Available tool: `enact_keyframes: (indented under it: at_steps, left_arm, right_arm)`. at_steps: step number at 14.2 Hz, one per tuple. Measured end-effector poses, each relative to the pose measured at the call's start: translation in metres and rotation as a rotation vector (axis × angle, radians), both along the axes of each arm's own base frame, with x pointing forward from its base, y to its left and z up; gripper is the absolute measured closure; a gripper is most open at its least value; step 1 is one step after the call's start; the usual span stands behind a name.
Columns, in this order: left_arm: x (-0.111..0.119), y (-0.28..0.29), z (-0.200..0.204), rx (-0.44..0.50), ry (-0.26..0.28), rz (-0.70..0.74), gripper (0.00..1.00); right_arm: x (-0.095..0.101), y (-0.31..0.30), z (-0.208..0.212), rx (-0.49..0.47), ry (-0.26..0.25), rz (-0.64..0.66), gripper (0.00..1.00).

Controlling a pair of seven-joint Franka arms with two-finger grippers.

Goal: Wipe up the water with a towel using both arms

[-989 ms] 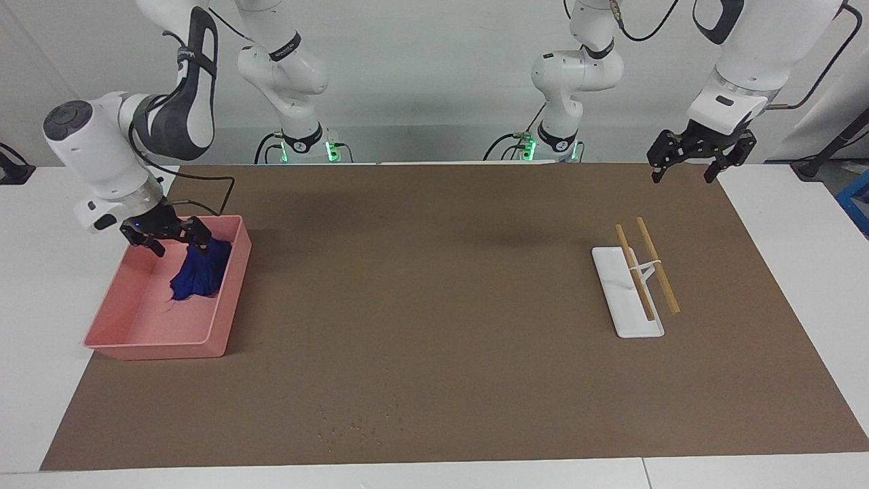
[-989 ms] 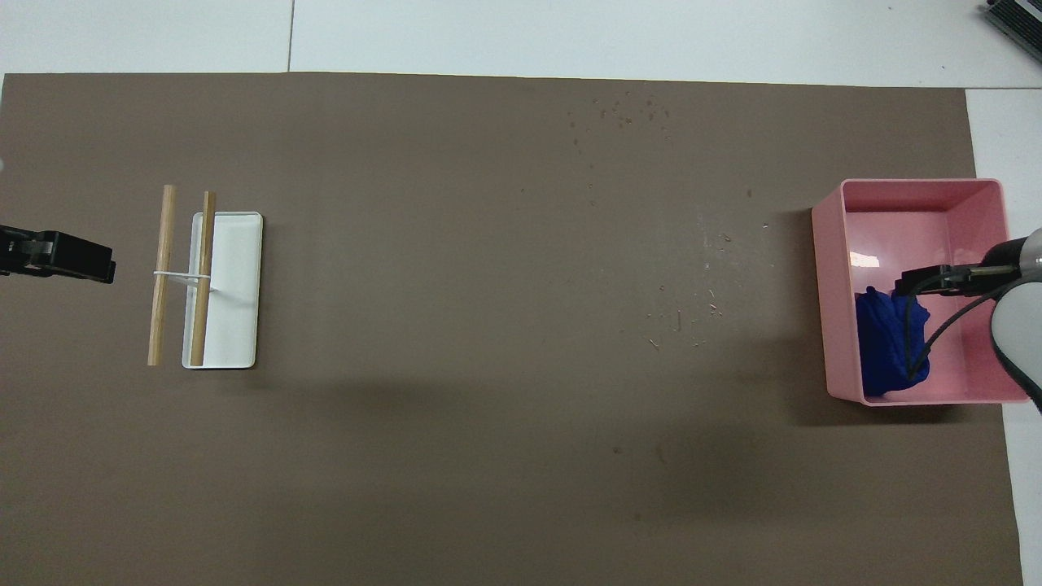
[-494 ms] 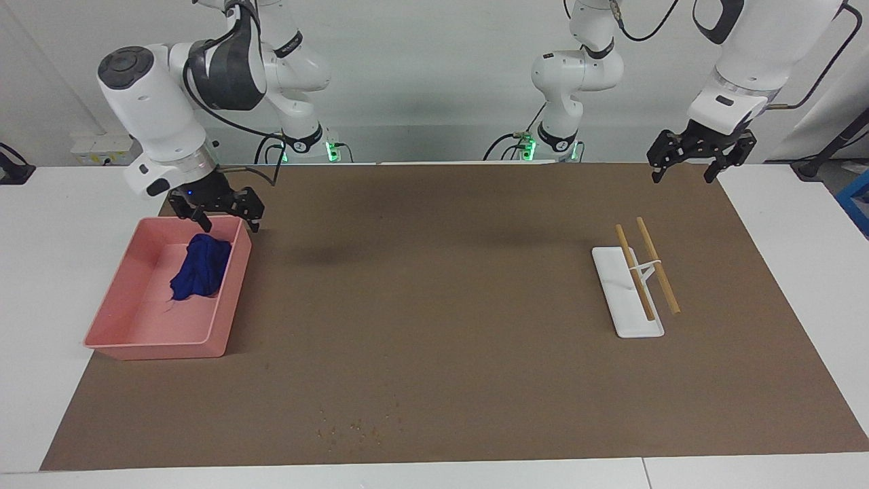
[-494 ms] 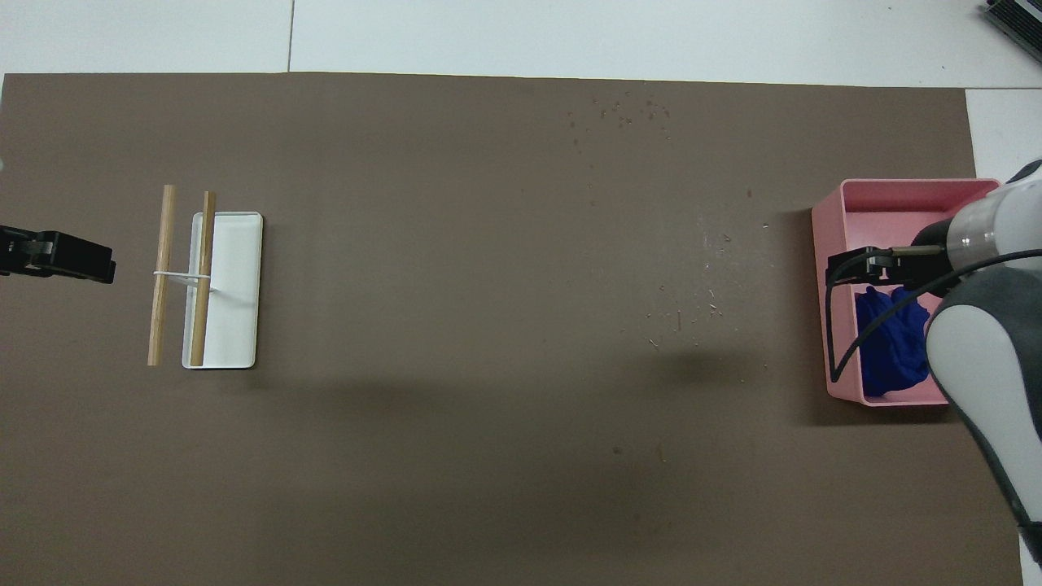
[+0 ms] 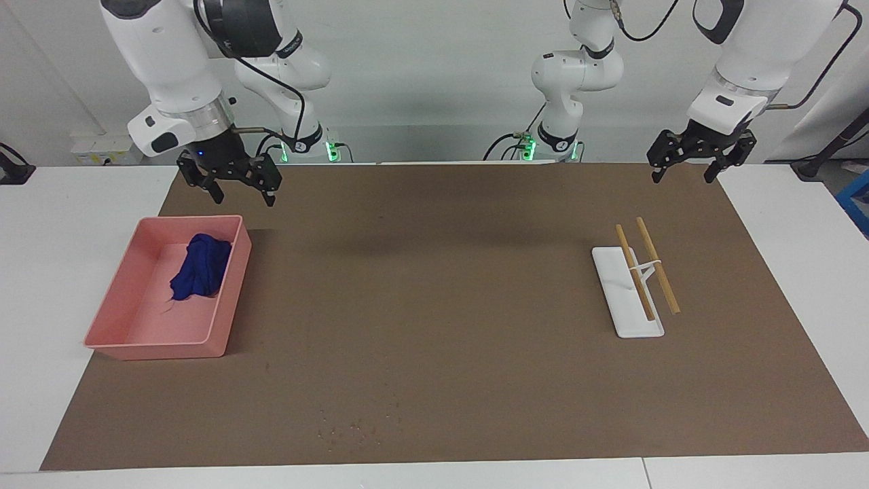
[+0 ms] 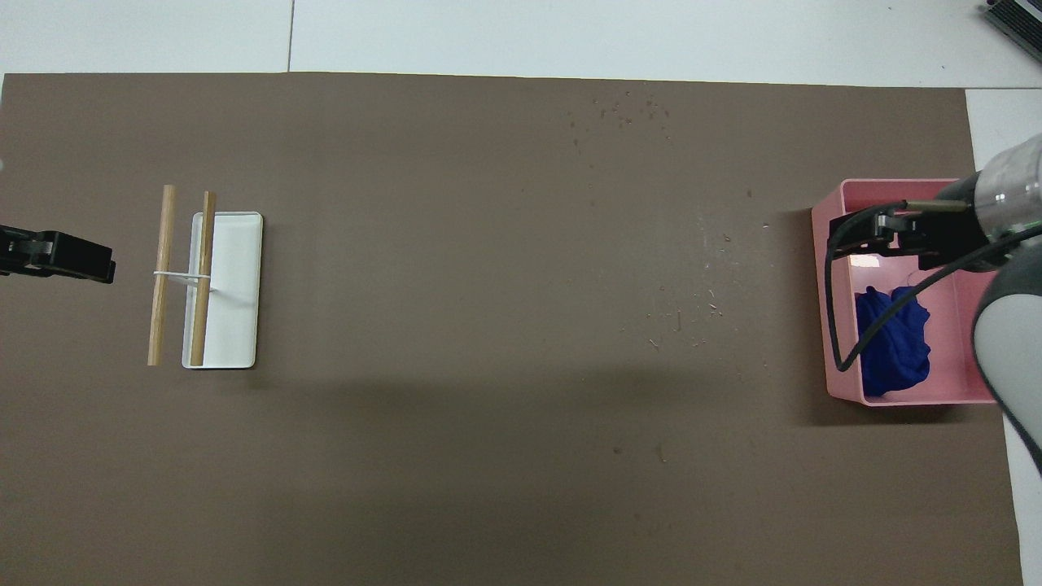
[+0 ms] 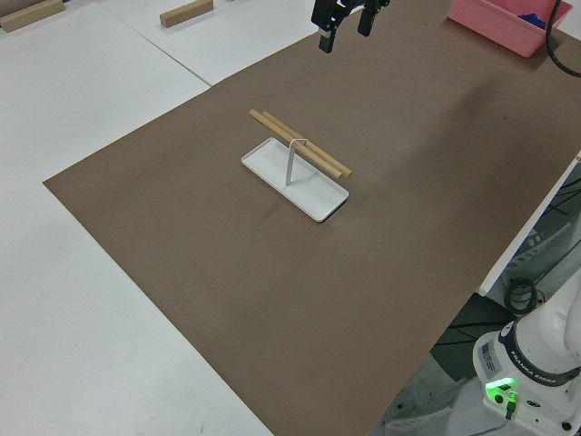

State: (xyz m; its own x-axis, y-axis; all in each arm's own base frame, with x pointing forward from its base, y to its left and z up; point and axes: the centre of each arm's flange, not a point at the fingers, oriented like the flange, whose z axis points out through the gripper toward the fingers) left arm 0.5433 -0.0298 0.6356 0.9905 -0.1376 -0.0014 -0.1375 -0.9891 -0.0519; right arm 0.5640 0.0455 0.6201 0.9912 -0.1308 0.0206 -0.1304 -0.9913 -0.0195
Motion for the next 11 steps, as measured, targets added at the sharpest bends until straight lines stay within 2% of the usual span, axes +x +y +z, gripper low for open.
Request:
enact_keyframes:
  at_steps: [3,7,11]
  left_arm:
    - [0.0,0.0,0.0,0.0,0.0,0.0,0.0]
    - [0.0,-0.002,0.0,-0.001,0.0,-0.003,0.0]
    - [0.0,-0.002,0.0,-0.001,0.0,-0.003,0.0]
  right_arm:
    - [0.002,-0.007,0.011,-0.001,0.018,-0.011,0.0]
    - [-0.009,-0.023,0.011,-0.004,0.076,-0.011,0.0]
    - [-0.016,-0.03,0.009,-0.005,0.068,-0.011,0.0]
